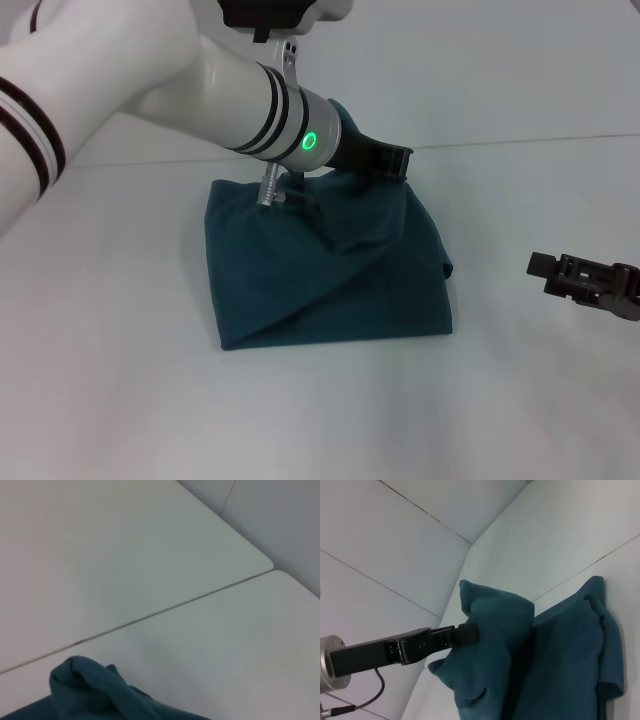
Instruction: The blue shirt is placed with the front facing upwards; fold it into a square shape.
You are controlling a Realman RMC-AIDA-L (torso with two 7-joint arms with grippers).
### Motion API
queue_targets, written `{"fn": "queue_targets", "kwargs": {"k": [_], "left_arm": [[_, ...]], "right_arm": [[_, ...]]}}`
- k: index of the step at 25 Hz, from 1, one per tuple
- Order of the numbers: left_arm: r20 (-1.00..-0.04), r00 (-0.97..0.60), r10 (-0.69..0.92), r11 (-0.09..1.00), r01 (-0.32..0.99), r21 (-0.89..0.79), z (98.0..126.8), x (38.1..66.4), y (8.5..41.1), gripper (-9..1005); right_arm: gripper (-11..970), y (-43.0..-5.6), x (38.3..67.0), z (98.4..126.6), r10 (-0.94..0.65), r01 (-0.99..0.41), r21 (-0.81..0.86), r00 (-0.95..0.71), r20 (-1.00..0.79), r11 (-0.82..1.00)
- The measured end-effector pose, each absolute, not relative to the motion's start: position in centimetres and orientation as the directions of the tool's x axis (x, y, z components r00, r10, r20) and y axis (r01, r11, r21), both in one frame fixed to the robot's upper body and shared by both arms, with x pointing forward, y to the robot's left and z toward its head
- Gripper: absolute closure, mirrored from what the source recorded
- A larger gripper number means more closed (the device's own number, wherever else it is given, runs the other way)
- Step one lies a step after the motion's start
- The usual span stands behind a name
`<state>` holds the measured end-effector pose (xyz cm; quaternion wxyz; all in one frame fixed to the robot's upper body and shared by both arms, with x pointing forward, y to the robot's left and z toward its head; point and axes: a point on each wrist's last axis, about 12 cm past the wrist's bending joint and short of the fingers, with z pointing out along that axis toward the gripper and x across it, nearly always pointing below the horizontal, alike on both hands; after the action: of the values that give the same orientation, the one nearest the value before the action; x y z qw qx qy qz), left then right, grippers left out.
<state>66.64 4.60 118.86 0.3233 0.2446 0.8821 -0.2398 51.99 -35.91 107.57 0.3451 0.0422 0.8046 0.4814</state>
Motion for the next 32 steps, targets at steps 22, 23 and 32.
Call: {"fn": "queue_targets", "kwargs": {"k": [22, 23, 32], "left_arm": [[-0.72, -0.657, 0.222, 0.738, 0.596, -0.317, 119.9, 66.8, 4.1, 522], [-0.72, -0.657, 0.222, 0.738, 0.596, -0.317, 119.9, 66.8, 4.1, 503], [-0.659, -0.752, 0.009, 0.714, 0.466, -0.522, 120.3, 66.6, 10.1, 285]], "right_arm": [[109, -36.1, 52.0, 107.6, 0.398, -0.262, 0.8, -0.758, -0.517, 0.539], [109, -36.2, 52.0, 107.6, 0.398, -0.262, 0.8, -0.758, -0.517, 0.539], [111, -36.4, 52.0, 107.6, 0.383, -0.258, 0.792, -0.766, -0.516, 0.553]]}}
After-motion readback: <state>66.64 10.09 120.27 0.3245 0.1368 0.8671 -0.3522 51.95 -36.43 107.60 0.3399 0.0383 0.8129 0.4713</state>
